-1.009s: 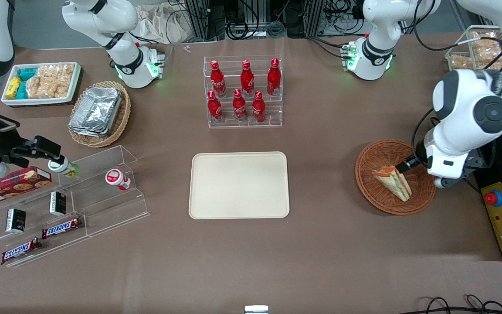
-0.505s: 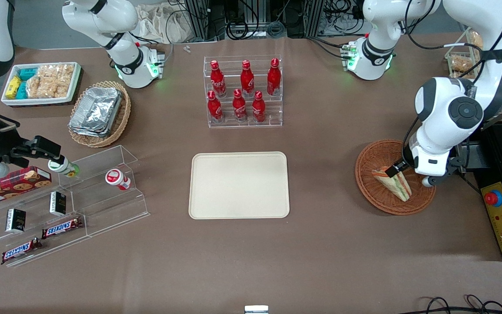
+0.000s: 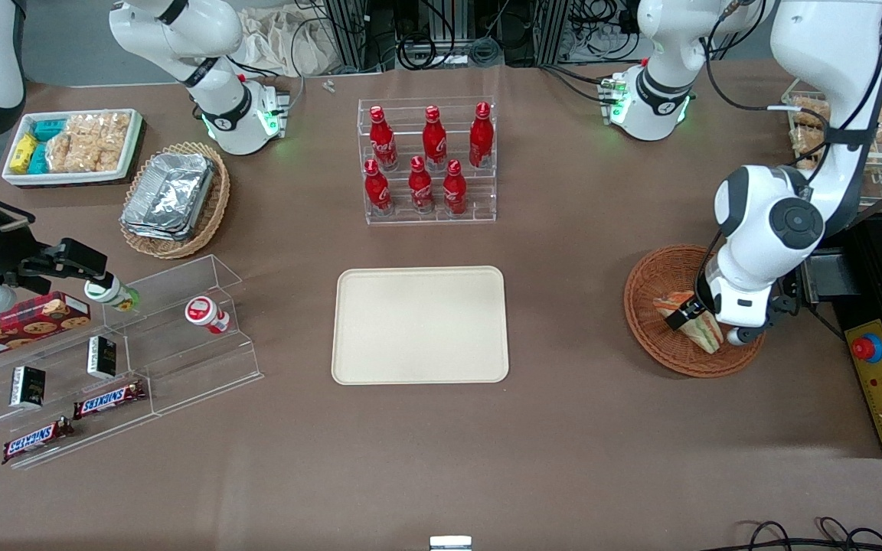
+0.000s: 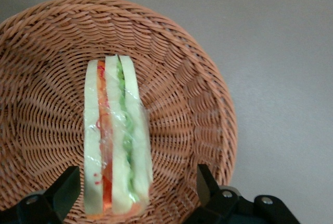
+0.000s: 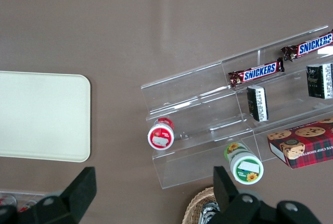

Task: Place sandwich from basket to tray
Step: 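Lower the open left gripper and close it on the sandwich, then lift the sandwich out of the basket and carry it toward the tray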

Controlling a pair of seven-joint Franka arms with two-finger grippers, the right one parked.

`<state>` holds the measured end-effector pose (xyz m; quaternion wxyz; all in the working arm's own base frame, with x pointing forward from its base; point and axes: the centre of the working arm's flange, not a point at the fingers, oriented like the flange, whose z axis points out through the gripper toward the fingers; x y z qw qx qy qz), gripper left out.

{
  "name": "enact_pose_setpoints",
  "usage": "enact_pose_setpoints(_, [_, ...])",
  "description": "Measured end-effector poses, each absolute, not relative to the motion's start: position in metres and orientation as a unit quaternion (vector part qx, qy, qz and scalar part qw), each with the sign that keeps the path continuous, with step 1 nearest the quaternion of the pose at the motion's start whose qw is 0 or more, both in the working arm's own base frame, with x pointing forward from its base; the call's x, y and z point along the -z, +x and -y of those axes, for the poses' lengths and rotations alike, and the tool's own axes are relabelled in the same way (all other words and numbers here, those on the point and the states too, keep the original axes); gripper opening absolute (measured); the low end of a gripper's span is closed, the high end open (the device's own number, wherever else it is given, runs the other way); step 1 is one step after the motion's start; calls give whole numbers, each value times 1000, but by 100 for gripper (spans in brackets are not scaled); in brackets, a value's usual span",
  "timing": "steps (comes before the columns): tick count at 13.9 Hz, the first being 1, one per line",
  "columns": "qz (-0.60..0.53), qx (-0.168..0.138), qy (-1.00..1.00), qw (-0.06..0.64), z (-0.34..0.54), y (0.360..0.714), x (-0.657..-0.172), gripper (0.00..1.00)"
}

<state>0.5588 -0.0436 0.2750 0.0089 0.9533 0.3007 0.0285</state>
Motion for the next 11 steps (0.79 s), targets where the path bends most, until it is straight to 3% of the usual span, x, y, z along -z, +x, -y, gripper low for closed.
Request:
enact_pose_setpoints(7, [-308, -23, 951, 8, 35, 560, -259, 96])
enact_pose_setpoints(11, [-307, -23, 951, 8, 34, 560, -258, 52])
